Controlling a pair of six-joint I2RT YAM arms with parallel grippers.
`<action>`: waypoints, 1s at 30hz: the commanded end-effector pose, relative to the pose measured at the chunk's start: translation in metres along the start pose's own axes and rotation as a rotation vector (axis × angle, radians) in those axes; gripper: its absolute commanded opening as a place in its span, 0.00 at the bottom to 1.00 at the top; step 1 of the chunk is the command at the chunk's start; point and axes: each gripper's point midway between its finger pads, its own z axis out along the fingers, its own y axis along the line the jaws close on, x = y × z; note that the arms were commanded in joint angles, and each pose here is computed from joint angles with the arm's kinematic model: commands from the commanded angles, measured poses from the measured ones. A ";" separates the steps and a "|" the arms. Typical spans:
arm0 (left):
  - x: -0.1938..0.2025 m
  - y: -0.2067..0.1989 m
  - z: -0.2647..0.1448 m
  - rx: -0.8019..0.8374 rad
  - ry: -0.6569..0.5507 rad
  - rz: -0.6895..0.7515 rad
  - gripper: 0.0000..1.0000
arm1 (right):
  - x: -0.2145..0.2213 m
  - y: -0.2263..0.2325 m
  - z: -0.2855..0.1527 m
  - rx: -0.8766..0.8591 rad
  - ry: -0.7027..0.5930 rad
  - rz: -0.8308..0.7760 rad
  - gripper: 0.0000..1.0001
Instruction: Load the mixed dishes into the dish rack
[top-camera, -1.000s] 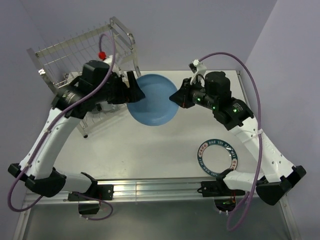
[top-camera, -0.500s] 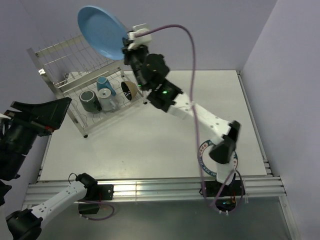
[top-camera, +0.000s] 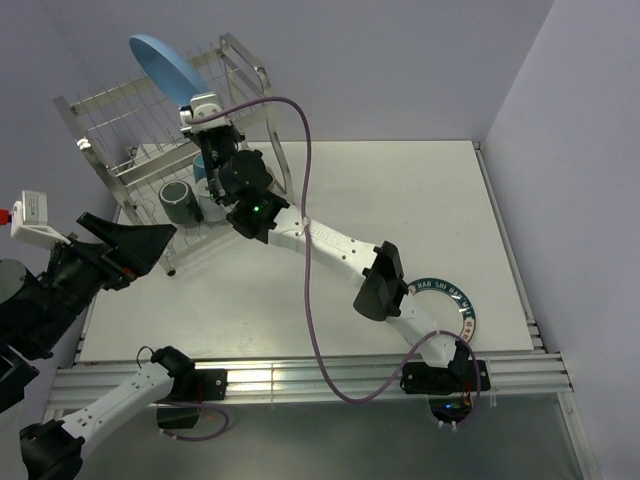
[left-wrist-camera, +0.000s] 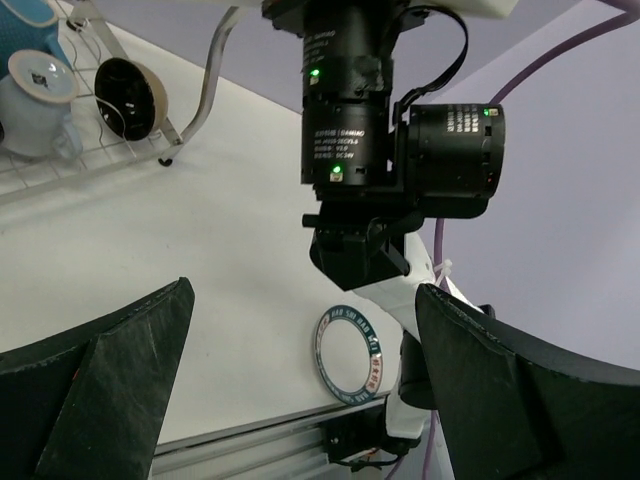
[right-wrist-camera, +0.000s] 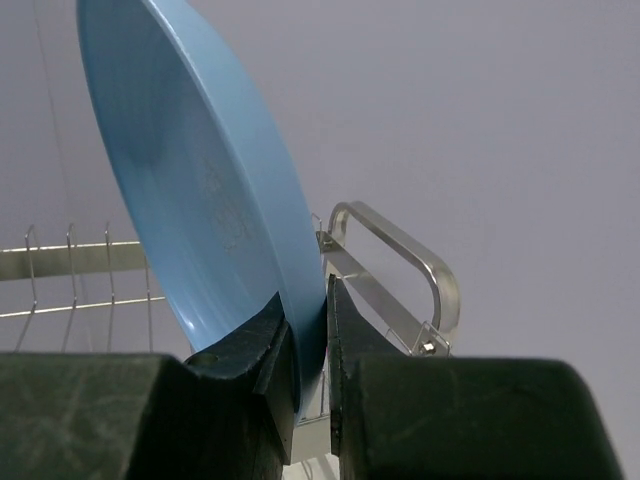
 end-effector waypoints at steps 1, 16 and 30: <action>0.007 0.003 -0.009 0.002 0.026 -0.028 0.99 | -0.031 -0.034 0.010 0.099 -0.065 0.095 0.00; 0.007 -0.016 0.031 -0.032 0.105 0.049 0.99 | -0.069 -0.058 0.019 0.078 -0.109 0.251 0.00; -0.092 -0.129 0.083 0.161 -0.139 -0.466 0.99 | -0.088 -0.092 -0.026 0.028 -0.118 -0.007 0.00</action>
